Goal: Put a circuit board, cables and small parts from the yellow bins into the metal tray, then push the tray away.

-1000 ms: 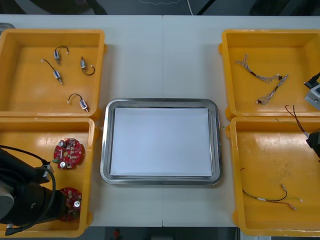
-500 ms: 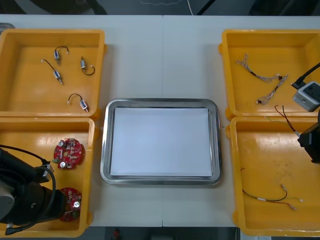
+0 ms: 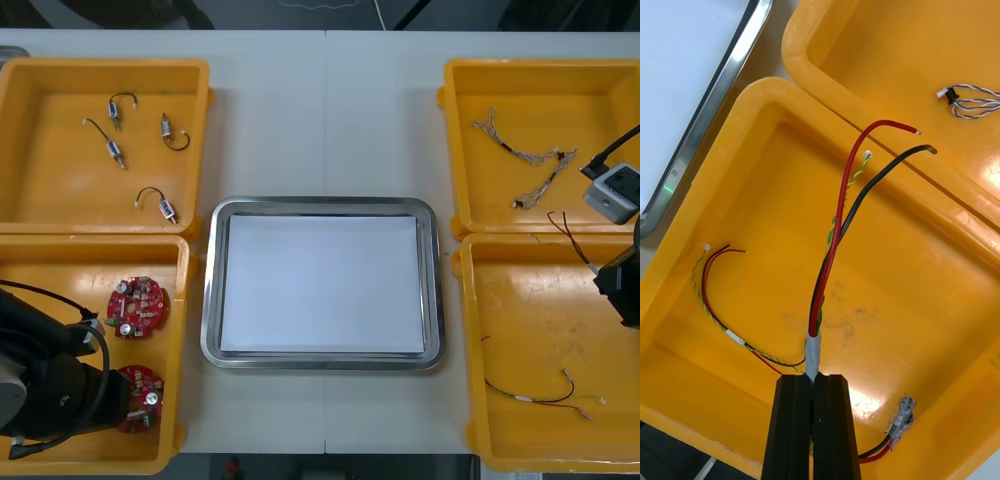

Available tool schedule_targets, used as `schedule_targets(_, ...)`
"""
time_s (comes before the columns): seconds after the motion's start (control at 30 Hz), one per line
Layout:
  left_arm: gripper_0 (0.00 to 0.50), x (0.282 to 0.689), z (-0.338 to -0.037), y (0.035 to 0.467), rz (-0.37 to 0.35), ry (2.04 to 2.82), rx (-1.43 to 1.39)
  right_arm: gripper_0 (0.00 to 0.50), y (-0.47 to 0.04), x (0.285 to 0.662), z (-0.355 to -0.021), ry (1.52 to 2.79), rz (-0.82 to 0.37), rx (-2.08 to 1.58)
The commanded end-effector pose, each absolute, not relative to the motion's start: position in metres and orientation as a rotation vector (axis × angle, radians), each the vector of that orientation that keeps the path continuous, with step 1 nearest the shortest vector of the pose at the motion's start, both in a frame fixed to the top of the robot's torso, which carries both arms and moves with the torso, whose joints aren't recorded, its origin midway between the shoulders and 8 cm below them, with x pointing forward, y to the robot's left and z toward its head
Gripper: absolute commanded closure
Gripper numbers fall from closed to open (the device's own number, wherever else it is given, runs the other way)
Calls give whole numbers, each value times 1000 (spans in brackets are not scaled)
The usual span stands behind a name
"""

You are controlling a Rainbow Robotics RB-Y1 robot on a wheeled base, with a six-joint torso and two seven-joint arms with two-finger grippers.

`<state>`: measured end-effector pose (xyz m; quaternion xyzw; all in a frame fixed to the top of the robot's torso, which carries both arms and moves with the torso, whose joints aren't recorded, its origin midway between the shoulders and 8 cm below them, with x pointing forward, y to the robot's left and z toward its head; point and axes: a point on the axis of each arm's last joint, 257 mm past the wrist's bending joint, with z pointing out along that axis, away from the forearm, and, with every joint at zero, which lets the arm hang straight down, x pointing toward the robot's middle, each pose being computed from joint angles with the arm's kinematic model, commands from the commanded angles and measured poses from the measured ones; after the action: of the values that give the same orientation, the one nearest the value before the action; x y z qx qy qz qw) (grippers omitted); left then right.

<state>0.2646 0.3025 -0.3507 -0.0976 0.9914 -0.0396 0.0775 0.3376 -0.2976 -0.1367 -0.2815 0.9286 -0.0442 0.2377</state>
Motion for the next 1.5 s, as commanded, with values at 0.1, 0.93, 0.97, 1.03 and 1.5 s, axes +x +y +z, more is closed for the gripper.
schedule_targets(0.1,500,297,-315,327,-73,2893,-385,500,-295,337,-127,2500,-178,-875)
schedule_targets(0.93,500,316,-170,315,-89,2928,-200,500,-292,334,-129,2503,-160,-895)
schedule_targets(0.97,500,317,-165,309,-111,2931,-172,500,-292,334,-129,2503,-160,-895)
schedule_targets(1.03,499,320,-158,298,-130,2932,-116,500,-292,334,-128,2502,-161,-895)
schedule_targets(1.5,499,360,-153,202,-134,2950,270,500,-292,334,-128,2505,-161,-891)
